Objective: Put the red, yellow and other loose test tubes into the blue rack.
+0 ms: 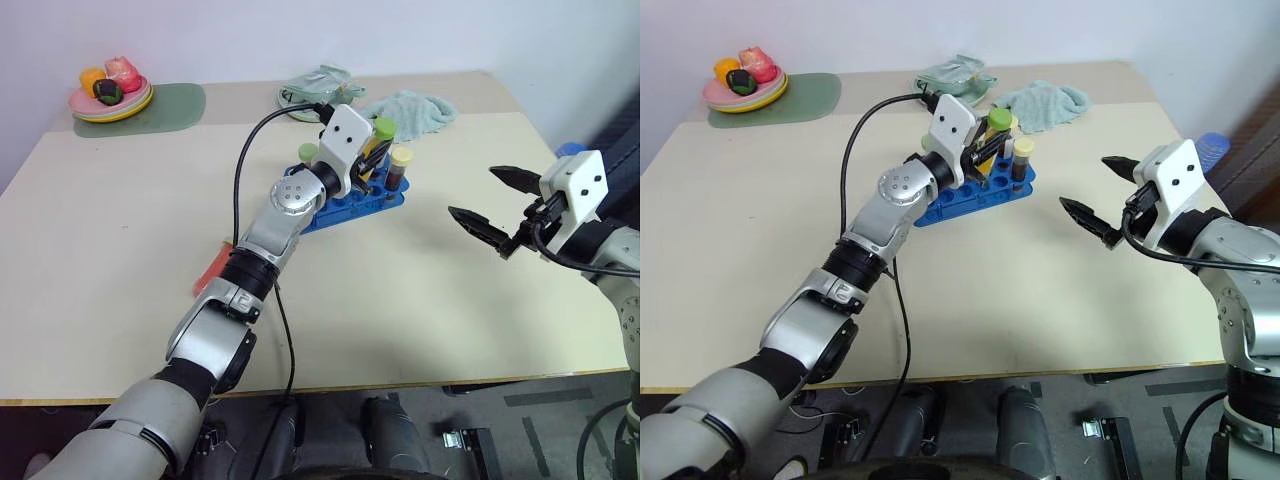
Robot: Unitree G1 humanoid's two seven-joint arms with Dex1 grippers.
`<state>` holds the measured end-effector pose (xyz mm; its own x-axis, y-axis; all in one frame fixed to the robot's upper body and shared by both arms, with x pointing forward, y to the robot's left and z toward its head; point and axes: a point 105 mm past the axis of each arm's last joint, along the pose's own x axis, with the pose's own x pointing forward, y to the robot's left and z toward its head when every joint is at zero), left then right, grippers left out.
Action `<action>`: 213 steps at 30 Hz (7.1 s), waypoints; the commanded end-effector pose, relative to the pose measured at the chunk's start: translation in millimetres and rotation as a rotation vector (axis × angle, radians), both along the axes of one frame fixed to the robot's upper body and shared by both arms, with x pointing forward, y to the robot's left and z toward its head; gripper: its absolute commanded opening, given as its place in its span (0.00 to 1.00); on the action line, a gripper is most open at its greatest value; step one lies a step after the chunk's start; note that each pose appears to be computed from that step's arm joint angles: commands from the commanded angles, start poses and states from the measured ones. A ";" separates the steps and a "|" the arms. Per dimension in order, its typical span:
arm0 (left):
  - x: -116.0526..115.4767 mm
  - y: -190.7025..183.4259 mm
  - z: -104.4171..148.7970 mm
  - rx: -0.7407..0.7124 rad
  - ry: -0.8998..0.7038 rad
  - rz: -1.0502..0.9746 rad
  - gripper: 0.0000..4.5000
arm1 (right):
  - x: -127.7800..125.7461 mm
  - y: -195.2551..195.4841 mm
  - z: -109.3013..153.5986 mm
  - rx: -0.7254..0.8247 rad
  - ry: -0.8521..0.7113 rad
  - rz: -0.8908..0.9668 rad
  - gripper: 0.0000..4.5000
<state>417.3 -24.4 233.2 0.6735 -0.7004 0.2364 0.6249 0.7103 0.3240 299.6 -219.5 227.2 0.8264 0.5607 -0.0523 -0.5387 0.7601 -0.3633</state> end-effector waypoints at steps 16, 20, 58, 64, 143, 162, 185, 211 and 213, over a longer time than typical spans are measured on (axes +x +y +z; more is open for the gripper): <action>2.1 -11.3 -12.8 -0.022 0.026 -0.005 0.22 | -9.9 -8.2 15.0 -0.031 -0.054 -0.032 1.00; 2.3 -2.7 -15.6 -0.020 0.028 0.009 0.22 | -9.2 -7.0 14.1 -0.025 -0.056 -0.031 1.00; -4.4 -14.2 -42.1 -0.006 0.108 -0.094 0.22 | -31.2 -16.5 -9.6 0.027 0.042 0.060 1.00; -2.3 -8.6 -53.2 0.021 0.131 -0.064 0.22 | -31.0 -15.6 -7.8 0.024 0.042 0.063 1.00; -51.5 213.2 -102.1 0.545 1.271 0.509 0.30 | -1.9 21.1 -21.6 0.097 -0.011 0.162 1.00; -68.1 168.7 18.1 0.160 0.745 0.146 0.17 | 1.8 17.6 -18.3 0.090 -0.014 0.159 1.00; -38.7 41.6 -0.8 -0.018 -0.111 -0.021 0.17 | -31.1 -11.7 -6.6 0.064 -0.003 0.037 1.00; -33.6 58.3 -50.6 0.075 -0.011 0.063 0.17 | -27.9 -14.2 -11.1 0.066 0.006 0.045 1.00; -32.4 58.2 -53.1 0.071 0.001 0.065 0.17 | -27.7 -13.5 -11.2 0.066 0.006 0.046 1.00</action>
<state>382.7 29.7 190.0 0.6979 -0.6819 0.2191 0.5788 0.7171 0.3882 272.7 -234.7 204.6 0.8018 0.5954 -0.0515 -0.5853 0.7649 -0.2690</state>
